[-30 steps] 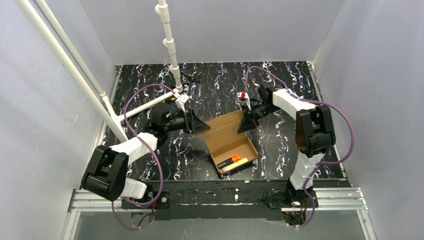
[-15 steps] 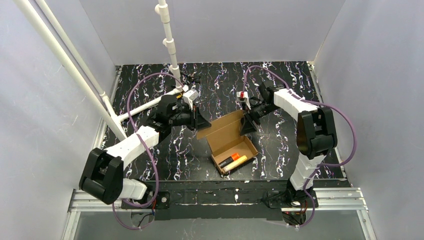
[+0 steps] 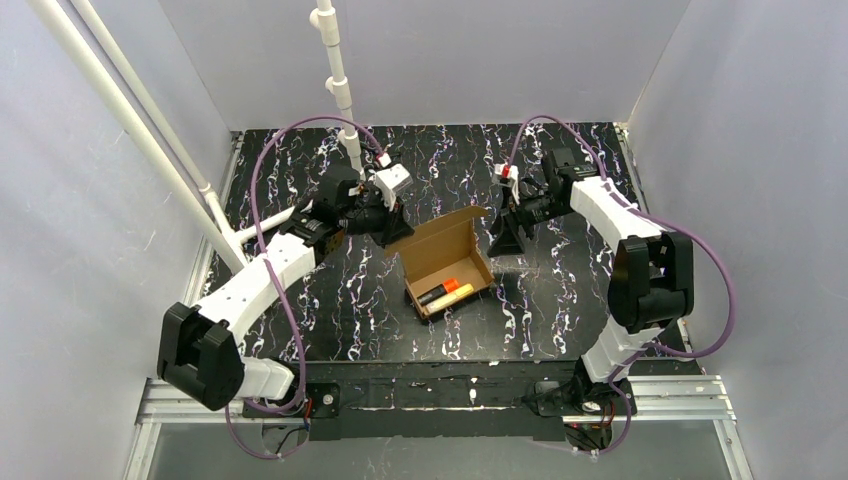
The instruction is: Fold the paper box
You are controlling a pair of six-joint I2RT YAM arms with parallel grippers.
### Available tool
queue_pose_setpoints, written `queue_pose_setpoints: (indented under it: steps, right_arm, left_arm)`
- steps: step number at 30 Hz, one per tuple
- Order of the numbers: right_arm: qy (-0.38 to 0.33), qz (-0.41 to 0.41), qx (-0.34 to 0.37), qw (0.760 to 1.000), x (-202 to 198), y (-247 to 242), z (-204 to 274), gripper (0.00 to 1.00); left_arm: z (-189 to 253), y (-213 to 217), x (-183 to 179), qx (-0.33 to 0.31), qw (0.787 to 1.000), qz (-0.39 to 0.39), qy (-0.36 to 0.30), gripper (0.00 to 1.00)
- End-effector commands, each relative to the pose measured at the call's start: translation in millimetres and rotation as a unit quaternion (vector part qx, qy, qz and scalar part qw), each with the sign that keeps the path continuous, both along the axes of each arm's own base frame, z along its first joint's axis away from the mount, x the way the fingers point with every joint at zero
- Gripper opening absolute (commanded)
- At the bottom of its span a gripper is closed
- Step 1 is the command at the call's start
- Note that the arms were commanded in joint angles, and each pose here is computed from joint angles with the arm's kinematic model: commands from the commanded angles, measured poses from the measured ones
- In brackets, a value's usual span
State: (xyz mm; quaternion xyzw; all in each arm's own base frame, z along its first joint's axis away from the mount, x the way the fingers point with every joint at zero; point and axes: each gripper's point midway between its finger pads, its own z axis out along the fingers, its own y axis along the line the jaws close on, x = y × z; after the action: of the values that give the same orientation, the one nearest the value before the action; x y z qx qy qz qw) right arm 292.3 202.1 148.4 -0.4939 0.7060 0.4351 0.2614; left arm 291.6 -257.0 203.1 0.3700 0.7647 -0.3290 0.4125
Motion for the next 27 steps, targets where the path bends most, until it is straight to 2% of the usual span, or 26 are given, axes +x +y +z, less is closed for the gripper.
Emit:
queue_pose_setpoints:
  steps: [1, 5, 13, 18, 27]
  right_arm:
    - [-0.005, 0.008, 0.045, 0.999, -8, -2, 26, 0.88]
    - [-0.001, -0.004, 0.058, 0.998, -7, -10, 25, 0.85]
    - [0.03, -0.091, 0.074, 0.993, 21, -20, 11, 0.68]
    - [0.034, -0.107, 0.077, 0.991, 21, -20, 7, 0.67]
    - [0.04, -0.08, 0.096, 0.991, 10, -16, 11, 0.67]
  left_arm:
    - [5, 2, 5, 0.034, 0.998, -0.031, -0.034, 0.08]
    - [7, -5, -1, 0.03, 0.998, -0.048, -0.034, 0.08]
    - [-4, -16, -18, 0.002, 0.999, -0.043, 0.003, 0.08]
    - [-8, -17, -21, -0.005, 0.999, -0.032, 0.018, 0.08]
    - [-17, -18, -27, -0.019, 0.998, -0.002, 0.068, 0.11]
